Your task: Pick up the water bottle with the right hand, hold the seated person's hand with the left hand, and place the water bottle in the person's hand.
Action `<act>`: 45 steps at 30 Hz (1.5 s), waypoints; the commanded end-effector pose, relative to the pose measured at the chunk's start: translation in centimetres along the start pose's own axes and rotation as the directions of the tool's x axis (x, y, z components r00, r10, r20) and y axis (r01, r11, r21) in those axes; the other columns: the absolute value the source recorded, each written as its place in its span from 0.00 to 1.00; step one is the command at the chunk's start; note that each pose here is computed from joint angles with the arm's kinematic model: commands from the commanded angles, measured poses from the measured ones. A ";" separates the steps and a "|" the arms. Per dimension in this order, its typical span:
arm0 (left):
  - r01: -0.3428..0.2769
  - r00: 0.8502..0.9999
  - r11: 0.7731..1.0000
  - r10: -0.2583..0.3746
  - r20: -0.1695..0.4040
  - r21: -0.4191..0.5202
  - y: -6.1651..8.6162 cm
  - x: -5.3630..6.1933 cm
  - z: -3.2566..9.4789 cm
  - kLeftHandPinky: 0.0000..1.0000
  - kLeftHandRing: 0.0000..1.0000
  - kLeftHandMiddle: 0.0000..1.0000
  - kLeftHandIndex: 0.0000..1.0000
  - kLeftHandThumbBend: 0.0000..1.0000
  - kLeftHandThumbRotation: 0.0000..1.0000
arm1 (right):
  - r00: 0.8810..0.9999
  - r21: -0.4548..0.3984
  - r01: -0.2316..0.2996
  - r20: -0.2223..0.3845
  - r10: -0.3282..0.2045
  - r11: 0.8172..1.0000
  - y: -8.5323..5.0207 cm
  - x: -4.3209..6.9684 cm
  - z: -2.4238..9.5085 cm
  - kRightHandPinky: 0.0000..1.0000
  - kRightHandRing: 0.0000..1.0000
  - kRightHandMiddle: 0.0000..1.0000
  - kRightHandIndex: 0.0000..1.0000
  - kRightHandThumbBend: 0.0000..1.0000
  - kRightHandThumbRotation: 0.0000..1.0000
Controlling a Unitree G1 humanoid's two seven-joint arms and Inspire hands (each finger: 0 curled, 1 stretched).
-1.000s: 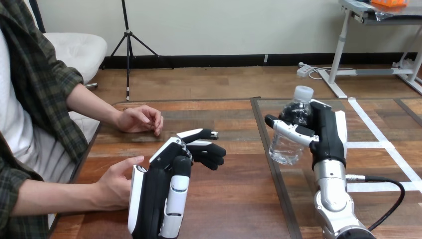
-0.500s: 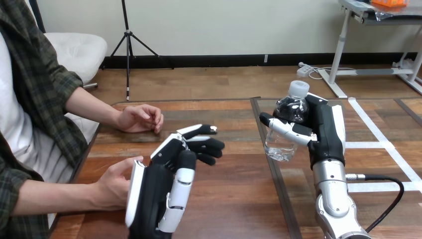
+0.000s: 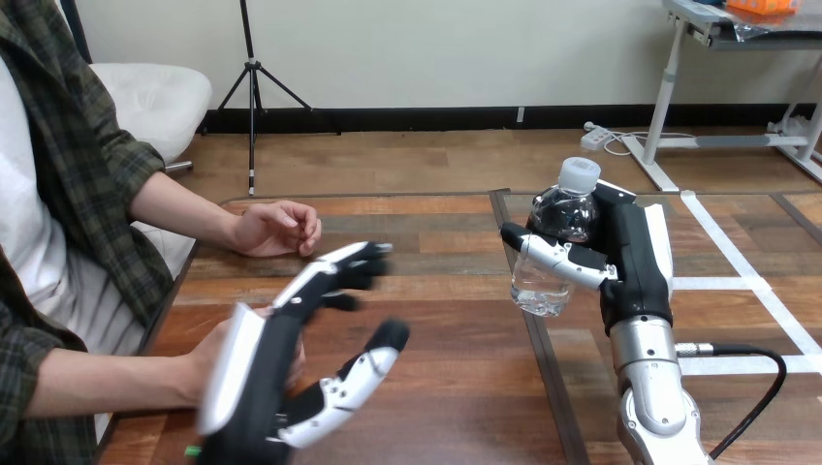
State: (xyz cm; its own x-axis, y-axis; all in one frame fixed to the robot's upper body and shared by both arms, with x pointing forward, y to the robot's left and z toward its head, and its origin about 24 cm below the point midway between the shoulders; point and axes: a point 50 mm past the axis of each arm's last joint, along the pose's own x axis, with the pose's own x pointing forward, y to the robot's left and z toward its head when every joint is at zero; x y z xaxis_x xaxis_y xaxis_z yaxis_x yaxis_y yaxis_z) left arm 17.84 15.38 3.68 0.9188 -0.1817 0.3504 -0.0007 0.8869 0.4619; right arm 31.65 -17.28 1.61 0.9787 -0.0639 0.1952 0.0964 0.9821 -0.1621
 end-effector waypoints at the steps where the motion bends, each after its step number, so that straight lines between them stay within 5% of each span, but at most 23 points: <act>1: -0.073 0.997 0.979 0.068 0.035 0.192 3.2 1.0 0.6 0.69 0.83 0.86 0.83 0.71 0.12 | 0.983 0.031 -0.016 0.186 0.009 0.999 0.1 1.6 3.2 0.37 0.40 0.44 0.43 0.77 0.00; 8: -0.076 0.995 0.910 0.094 -0.025 0.408 5.1 0.9 0.2 0.69 0.84 0.88 0.84 0.78 0.15 | 0.974 0.041 -0.058 0.223 0.047 0.997 0.5 1.2 3.5 0.40 0.41 0.43 0.43 0.75 0.00; 14: -0.063 0.992 0.824 0.116 -0.059 0.563 6.4 0.8 -0.1 0.69 0.84 0.87 0.83 0.83 0.15 | 0.966 0.040 -0.091 0.247 0.078 0.995 0.8 0.9 3.6 0.41 0.42 0.43 0.42 0.73 0.00; 18: -0.043 0.988 0.745 0.131 -0.083 0.665 7.4 0.7 -0.5 0.70 0.83 0.86 0.82 0.85 0.14 | 0.963 0.048 -0.104 0.254 0.089 0.993 1.2 0.8 3.8 0.40 0.41 0.43 0.42 0.73 0.00; 24: -0.020 0.982 0.672 0.151 -0.111 0.741 8.2 0.5 -0.9 0.71 0.82 0.84 0.80 0.90 0.11 | 0.960 0.061 -0.123 0.259 0.103 0.991 1.6 0.7 3.9 0.39 0.41 0.43 0.41 0.74 0.00; 30: 0.027 0.974 0.613 0.163 -0.159 0.790 8.9 0.4 -1.2 0.70 0.81 0.84 0.79 0.94 0.09 | 0.958 0.074 -0.138 0.264 0.114 0.988 1.8 0.6 4.1 0.38 0.40 0.42 0.41 0.74 0.00; 45: 0.147 0.946 0.507 0.180 -0.271 0.849 9.6 0.3 -1.8 0.70 0.79 0.81 0.77 1.00 0.01 | 0.949 0.085 -0.168 0.284 0.138 0.982 2.1 0.4 4.5 0.37 0.40 0.42 0.40 0.74 0.00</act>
State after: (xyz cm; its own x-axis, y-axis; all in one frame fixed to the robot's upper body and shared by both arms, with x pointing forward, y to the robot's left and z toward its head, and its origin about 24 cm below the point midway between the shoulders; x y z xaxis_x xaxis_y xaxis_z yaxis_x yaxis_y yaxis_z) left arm 17.80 25.08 4.94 0.9784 0.1515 0.1405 -0.1600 0.1251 0.9792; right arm 30.41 -14.68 2.98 0.9360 0.1289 0.3277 -0.0927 0.9879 -0.1241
